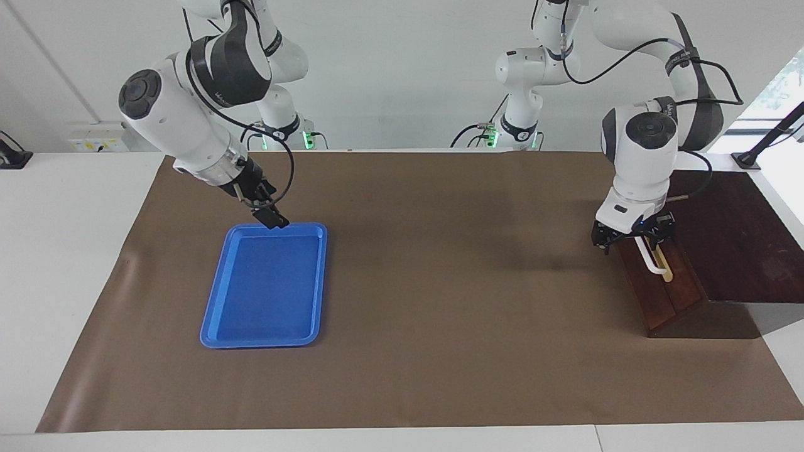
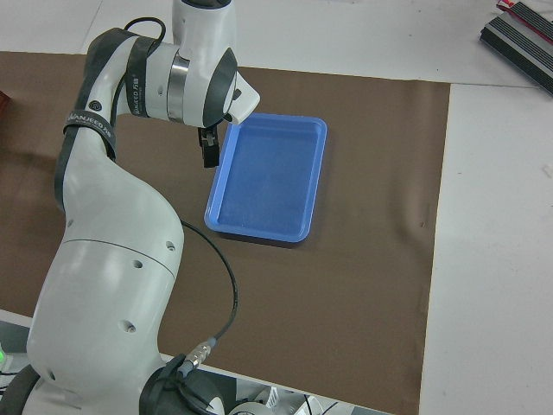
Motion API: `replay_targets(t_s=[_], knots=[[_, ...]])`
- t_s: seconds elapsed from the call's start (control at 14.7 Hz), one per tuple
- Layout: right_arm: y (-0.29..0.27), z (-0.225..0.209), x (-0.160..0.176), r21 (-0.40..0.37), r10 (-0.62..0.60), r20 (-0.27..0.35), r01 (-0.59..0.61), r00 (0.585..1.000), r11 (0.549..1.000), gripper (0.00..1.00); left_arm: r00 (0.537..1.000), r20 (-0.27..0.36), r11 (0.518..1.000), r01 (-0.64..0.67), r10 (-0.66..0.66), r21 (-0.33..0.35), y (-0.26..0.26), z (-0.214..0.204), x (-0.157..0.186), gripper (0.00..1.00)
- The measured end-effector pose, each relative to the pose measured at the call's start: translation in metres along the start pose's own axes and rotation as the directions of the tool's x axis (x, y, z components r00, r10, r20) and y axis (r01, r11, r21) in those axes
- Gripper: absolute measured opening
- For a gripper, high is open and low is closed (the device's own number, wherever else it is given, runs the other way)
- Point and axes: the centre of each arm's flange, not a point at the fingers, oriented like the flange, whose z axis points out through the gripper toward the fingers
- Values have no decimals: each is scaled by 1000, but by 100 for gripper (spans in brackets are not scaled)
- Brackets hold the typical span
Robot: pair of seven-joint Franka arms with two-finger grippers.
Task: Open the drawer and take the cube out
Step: 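Pull the drawer handle open with the left gripper while the right gripper rises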
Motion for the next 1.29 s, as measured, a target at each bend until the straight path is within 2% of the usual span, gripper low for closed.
replay_targets(t_s=[0.27, 0.41, 0.75, 0.95, 1.29], knots=[[-3, 27, 1, 21, 170, 95, -173, 981, 985, 100, 1000, -6, 1000, 16, -16, -11, -9, 23, -9, 100], [-4, 36, -1, 24, 228, 113, -233, 967, 972, 100, 1000, -7, 1000, 11, -11, -14, -6, 27, -9, 100], [-12, 50, -19, 47, 259, 159, -270, 953, 962, 100, 1000, -5, 1000, 5, -5, -24, 5, 45, -8, 100], [-18, 66, -34, 74, 254, 187, -272, 949, 960, 100, 999, -37, 999, 11, -13, -33, 17, 46, -2, 100], [-25, 70, -51, 100, 245, 237, -274, 940, 956, 100, 997, -75, 999, 13, -17, -53, 97, 18, 7, 100]])
